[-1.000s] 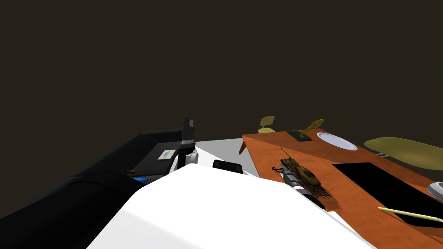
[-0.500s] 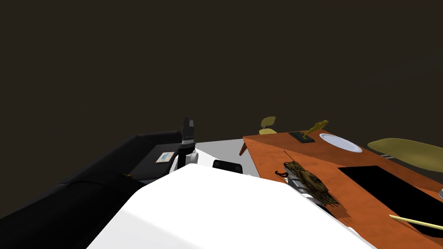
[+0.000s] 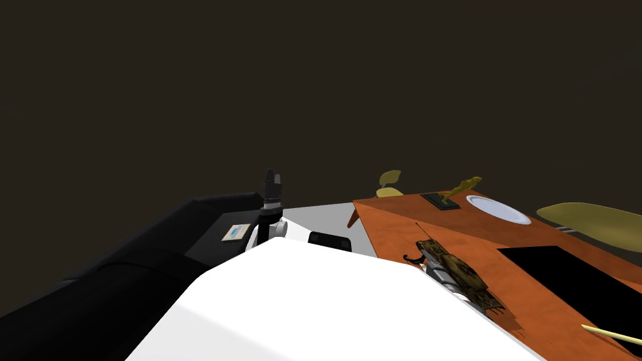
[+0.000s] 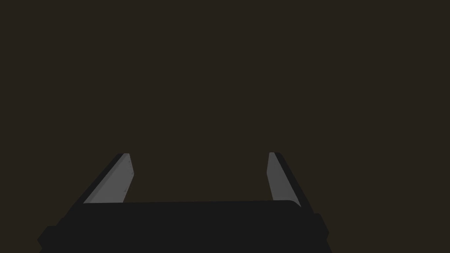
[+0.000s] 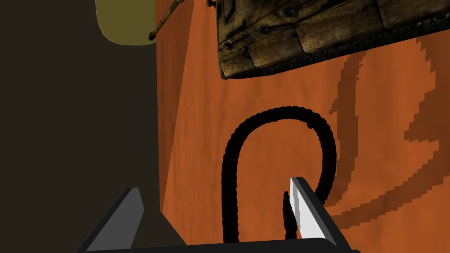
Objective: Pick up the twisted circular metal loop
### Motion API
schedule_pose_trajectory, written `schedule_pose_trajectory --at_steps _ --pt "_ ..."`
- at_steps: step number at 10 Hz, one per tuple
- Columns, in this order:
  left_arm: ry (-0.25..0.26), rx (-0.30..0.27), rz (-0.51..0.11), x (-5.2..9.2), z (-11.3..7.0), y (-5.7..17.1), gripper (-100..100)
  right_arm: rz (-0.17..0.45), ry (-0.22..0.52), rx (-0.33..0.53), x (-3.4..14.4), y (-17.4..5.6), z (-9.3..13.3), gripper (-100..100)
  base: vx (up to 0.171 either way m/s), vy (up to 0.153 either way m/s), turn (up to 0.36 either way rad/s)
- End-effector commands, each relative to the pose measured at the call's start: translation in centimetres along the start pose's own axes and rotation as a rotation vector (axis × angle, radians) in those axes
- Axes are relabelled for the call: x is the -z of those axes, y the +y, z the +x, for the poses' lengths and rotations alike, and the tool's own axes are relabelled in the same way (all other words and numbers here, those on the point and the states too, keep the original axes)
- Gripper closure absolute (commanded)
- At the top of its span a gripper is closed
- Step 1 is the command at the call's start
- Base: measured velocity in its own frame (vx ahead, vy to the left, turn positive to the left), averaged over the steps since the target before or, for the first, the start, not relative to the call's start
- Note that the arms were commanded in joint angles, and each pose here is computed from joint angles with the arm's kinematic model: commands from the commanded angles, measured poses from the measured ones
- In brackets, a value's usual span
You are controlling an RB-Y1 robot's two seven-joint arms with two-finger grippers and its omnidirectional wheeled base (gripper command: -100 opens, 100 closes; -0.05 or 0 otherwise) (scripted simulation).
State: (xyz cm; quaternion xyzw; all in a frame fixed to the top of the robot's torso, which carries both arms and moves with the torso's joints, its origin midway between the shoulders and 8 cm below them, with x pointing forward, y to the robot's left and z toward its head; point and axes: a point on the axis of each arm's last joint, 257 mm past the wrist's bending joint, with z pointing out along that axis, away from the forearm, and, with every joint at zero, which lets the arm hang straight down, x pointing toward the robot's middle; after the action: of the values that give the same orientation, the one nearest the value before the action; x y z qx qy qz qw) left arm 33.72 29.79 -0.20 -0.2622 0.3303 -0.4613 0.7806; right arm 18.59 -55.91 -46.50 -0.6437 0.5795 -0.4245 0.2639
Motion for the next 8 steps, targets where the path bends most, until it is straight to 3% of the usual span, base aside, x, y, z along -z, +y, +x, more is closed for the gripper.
schedule_pose_trajectory --at_steps 1,2,6,7,8 --pt "0.000 0.000 0.000 0.0 0.0 0.0 0 0.000 0.000 0.000 0.0 0.0 0.0 -100 0.015 0.005 0.002" --pt "0.000 0.000 0.000 0.0 0.0 0.0 0 0.001 0.001 0.000 0.0 0.0 0.0 100 0.000 0.000 0.000" --pt "0.000 0.000 0.000 0.0 0.0 0.0 0 0.001 0.001 -0.001 0.0 0.0 0.0 100 0.000 0.000 0.000" --pt "0.000 0.000 0.000 0.0 0.0 0.0 0 0.001 0.001 -0.001 0.0 0.0 0.0 0 0.000 0.000 0.000" --pt "0.000 0.000 0.000 0.0 0.0 0.0 0 0.000 -0.004 -0.029 -1.6 -0.8 -0.9 100 -0.097 -0.024 0.044"
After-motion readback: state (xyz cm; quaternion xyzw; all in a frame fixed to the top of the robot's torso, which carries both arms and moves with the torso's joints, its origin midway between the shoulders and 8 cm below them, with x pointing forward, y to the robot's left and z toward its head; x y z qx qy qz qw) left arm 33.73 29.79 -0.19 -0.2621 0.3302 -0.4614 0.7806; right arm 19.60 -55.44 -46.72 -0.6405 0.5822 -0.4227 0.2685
